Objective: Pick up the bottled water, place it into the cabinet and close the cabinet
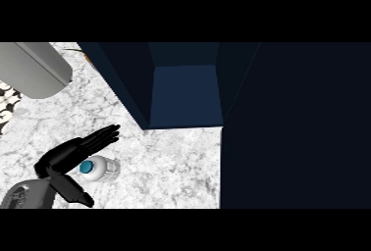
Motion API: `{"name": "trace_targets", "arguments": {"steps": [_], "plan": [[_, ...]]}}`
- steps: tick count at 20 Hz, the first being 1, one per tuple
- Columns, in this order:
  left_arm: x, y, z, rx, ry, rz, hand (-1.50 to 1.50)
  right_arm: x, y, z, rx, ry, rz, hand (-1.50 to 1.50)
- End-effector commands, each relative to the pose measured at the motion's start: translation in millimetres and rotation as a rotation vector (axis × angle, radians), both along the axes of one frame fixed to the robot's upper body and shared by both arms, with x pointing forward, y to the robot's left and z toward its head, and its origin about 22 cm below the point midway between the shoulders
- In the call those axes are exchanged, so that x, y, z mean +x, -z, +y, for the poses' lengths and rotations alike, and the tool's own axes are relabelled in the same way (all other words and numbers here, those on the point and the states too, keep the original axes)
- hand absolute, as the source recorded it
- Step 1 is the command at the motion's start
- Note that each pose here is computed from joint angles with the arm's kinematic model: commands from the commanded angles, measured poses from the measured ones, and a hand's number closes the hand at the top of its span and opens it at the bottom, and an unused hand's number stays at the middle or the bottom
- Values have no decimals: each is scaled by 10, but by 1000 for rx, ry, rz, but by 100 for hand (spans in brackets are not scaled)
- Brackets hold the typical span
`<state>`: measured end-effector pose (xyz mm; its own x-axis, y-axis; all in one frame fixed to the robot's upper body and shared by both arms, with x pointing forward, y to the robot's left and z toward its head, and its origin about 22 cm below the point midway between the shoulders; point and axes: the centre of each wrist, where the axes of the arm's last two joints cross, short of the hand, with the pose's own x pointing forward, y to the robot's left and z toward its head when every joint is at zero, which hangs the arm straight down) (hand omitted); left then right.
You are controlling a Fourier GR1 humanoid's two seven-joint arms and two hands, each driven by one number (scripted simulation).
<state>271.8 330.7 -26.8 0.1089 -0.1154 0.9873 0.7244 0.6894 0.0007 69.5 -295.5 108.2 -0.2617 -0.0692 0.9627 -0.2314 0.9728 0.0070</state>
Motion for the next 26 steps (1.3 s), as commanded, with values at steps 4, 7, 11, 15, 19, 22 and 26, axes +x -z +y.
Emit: {"name": "trace_targets", "arguments": {"steps": [4,7,11,15,19,22,26], "plan": [[-24,386,106,-87,-46,1,-150,-129,-306,89,65,-50,-90,-150],[-120,524,115,-130,-4,52,-150,-221,-336,116,75,-45,-60,-150],[87,575,-122,-171,59,76,-150,-119,-235,65,70,-31,-74,-150],[-85,726,-13,-220,49,111,-150,-183,-244,74,78,-43,-66,-150],[-197,883,-46,-288,19,156,150,-238,-274,44,38,-44,-66,-150],[-144,951,-219,-346,40,213,150,-235,-279,36,38,-31,-83,-150],[-165,941,-166,-384,51,214,150,-293,-273,-7,45,-2,-89,-150]]}}
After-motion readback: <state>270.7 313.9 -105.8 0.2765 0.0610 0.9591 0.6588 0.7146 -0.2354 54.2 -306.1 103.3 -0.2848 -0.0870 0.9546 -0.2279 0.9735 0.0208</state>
